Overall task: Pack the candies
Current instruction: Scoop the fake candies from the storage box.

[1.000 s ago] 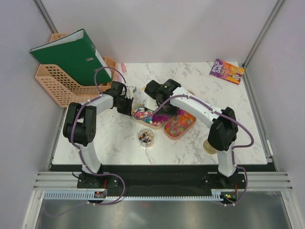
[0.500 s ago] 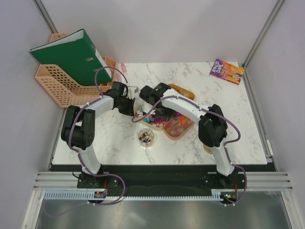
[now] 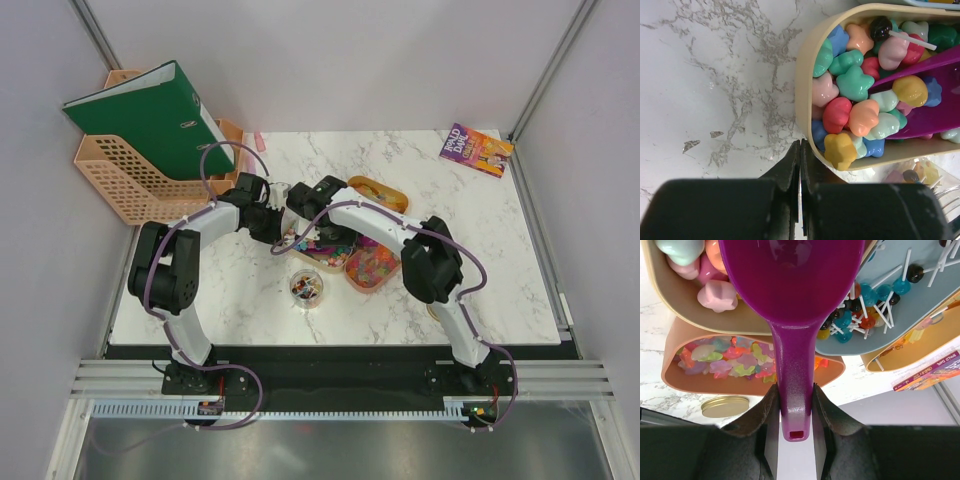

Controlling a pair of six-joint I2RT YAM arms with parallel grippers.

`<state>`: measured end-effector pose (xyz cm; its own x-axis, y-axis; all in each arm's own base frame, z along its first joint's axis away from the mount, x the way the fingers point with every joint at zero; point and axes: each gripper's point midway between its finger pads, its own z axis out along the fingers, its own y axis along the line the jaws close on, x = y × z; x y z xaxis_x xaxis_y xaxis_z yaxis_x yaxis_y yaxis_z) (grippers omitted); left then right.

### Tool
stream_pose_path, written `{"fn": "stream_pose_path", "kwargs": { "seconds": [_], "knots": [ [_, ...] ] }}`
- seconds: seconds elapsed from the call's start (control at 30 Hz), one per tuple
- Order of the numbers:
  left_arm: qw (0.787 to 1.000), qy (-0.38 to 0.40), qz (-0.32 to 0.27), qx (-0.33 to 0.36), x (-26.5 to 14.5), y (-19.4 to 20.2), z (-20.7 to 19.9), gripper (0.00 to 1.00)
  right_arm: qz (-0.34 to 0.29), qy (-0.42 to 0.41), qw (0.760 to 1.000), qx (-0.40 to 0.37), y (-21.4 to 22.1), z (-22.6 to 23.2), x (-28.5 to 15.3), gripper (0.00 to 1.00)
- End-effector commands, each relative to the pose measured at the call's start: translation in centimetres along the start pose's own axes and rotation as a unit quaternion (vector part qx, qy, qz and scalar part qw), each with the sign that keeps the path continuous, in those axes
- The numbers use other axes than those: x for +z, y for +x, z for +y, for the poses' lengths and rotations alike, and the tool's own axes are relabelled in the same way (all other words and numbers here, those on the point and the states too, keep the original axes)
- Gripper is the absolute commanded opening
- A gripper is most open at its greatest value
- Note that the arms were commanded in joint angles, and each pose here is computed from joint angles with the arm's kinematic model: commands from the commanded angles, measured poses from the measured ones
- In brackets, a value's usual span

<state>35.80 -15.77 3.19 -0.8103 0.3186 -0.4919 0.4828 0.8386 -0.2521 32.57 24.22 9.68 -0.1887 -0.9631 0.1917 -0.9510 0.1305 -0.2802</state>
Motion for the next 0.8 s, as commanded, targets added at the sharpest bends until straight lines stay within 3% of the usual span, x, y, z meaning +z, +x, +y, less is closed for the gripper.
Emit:
{"fn": "stream_pose_path", "kwargs": {
  "seconds": [0.0,0.57,0.77],
  "knots": [
    [0.998,0.045,-0.033,0.006,-0.8,-1.8,-2.8,0.02,0.03,-0.021,0.999,-0.003,1.0,0.9,-0.2,0.0],
    [0.999,0.033,-0.036,0.004,-1.1,-2.2,-2.5,0.02,0.011,-0.124,0.992,0.024,2.1,2.9,1.7,0.0],
    [0.999,0.024,-0.037,0.007,-1.1,-2.6,-2.1,0.02,-0.027,-0.151,0.988,0.032,1.0,2.9,1.2,0.0]
  ]
}}
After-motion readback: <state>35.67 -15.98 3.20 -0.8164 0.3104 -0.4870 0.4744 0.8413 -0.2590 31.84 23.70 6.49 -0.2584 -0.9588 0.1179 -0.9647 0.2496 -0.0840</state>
